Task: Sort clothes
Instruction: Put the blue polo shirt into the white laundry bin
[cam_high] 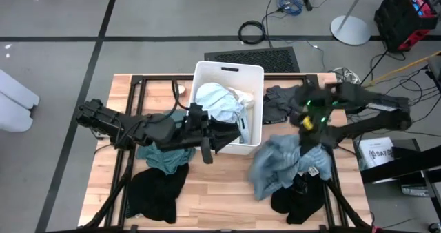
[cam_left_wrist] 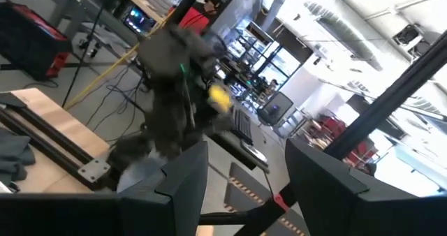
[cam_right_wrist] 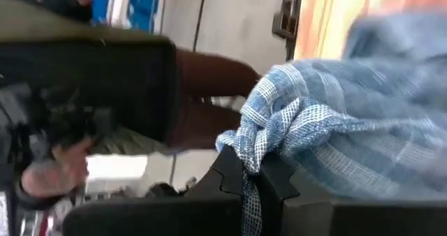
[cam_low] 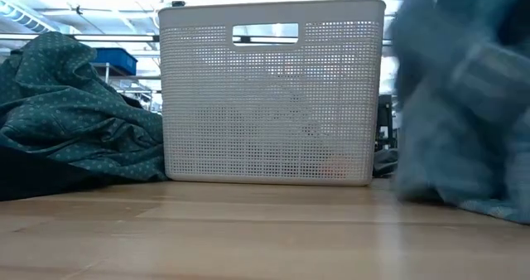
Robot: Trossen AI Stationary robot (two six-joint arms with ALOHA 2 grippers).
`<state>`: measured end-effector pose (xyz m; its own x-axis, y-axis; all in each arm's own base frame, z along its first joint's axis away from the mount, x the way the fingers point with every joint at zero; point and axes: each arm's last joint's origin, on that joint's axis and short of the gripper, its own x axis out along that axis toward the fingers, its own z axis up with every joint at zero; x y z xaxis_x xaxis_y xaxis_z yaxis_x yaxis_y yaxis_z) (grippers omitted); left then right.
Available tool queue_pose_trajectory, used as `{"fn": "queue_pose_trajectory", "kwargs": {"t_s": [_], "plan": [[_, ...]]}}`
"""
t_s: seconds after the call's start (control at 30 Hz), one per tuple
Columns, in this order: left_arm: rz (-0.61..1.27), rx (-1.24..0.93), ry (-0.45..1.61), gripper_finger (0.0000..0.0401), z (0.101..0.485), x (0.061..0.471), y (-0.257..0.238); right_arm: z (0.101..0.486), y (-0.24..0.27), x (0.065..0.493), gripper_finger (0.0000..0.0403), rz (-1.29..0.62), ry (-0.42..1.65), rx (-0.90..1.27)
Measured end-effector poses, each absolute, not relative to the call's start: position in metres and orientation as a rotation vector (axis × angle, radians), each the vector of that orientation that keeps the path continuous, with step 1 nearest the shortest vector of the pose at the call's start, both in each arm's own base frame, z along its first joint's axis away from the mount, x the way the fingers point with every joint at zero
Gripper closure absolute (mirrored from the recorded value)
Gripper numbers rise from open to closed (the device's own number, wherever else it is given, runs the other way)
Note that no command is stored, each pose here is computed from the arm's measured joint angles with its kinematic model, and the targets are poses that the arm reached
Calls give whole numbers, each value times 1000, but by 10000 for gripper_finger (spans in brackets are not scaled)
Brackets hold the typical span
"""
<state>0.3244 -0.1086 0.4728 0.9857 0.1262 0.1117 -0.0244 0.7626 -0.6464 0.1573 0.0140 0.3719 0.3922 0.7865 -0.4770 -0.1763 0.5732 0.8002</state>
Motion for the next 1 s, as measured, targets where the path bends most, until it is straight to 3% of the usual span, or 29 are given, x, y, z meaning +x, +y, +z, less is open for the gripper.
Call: {"fn": "queue_pose_trajectory", "kwargs": {"t_s": [0.3, 0.47, 0.73, 1.0], "plan": [[65, -667, -74, 201, 466, 325, -112, 341, 43, 203, 383, 628, 1049, 694], [-33, -641, 31, 201, 459, 320, -126, 340, 45, 224, 332, 564, 1033, 843], [-32, -508, 288, 201, 435, 307, -147, 351, 71, 239, 248, 558, 972, 1021], [-28, -476, 382, 201, 425, 300, -155, 349, 117, 223, 243, 417, 1009, 1047]]}}
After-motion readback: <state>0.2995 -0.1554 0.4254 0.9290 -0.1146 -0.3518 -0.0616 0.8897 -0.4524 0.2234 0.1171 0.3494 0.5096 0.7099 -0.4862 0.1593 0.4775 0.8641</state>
